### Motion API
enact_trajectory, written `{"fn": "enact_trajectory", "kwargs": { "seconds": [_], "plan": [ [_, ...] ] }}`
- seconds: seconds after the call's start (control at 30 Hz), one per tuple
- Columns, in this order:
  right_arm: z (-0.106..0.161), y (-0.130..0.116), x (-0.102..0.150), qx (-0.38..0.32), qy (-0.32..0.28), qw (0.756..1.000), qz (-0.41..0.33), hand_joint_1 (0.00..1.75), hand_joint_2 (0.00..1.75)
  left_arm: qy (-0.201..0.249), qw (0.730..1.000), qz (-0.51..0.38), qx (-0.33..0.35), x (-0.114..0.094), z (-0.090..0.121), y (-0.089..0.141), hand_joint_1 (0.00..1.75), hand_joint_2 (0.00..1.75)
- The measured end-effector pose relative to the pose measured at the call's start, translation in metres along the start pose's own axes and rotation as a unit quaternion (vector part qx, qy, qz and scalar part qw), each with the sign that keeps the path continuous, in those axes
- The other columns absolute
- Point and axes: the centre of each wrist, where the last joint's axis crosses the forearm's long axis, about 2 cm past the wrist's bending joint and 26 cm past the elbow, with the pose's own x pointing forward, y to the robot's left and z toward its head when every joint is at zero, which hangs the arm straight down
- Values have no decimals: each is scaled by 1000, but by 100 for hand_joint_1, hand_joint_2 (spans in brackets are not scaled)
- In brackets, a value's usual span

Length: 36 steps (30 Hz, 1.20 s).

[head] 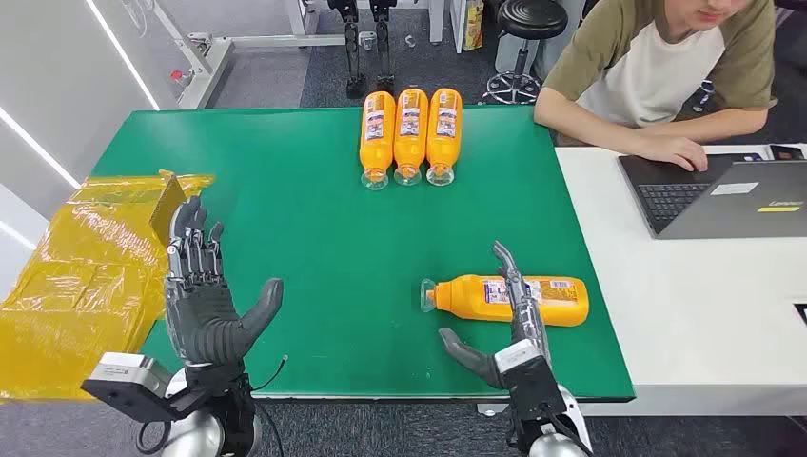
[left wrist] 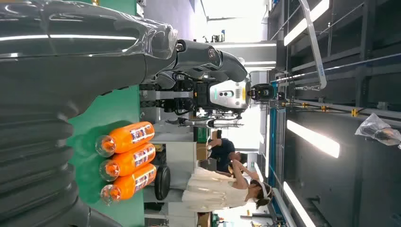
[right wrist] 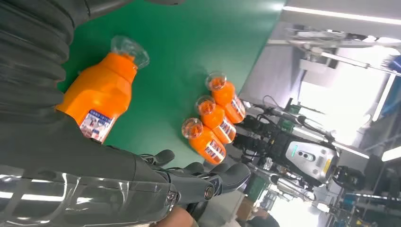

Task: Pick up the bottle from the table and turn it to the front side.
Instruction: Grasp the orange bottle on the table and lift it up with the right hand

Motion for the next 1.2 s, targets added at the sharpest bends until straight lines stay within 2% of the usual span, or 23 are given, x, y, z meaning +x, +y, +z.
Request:
{"fn": "enact_trajectory", "kwargs": {
  "seconds": [0.07, 0.17, 0.4, 0.53, 0.63, 0.9, 1.2],
  "plan": [
    [-4, -5, -1, 23, 1, 999, 29, 0, 175, 0, 1000, 1, -2, 0, -1, 0, 0, 175],
    [-20, -29, -11, 99, 10, 987, 125, 0, 175, -2, 1000, 3, -11, 0, -5, 0, 0, 175],
    [-69, -116, -44, 238, 62, 925, 290, 0, 175, -7, 1000, 4, -23, -1, -13, 0, 0, 175],
    [-102, -164, -47, 271, 95, 895, 342, 0, 175, -8, 1000, 6, -30, -2, -16, 0, 0, 175],
    [-115, -186, -47, 294, 116, 875, 366, 0, 175, -9, 1000, 4, -28, -2, -18, 0, 0, 175],
    [-137, -205, -48, 356, 164, 829, 400, 0, 175, -10, 1000, 4, -18, -2, -20, 1, 0, 175],
    [-128, -205, -69, 409, 209, 790, 407, 0, 175, -9, 1000, 7, -7, -2, -22, 2, 0, 175]
  ]
}}
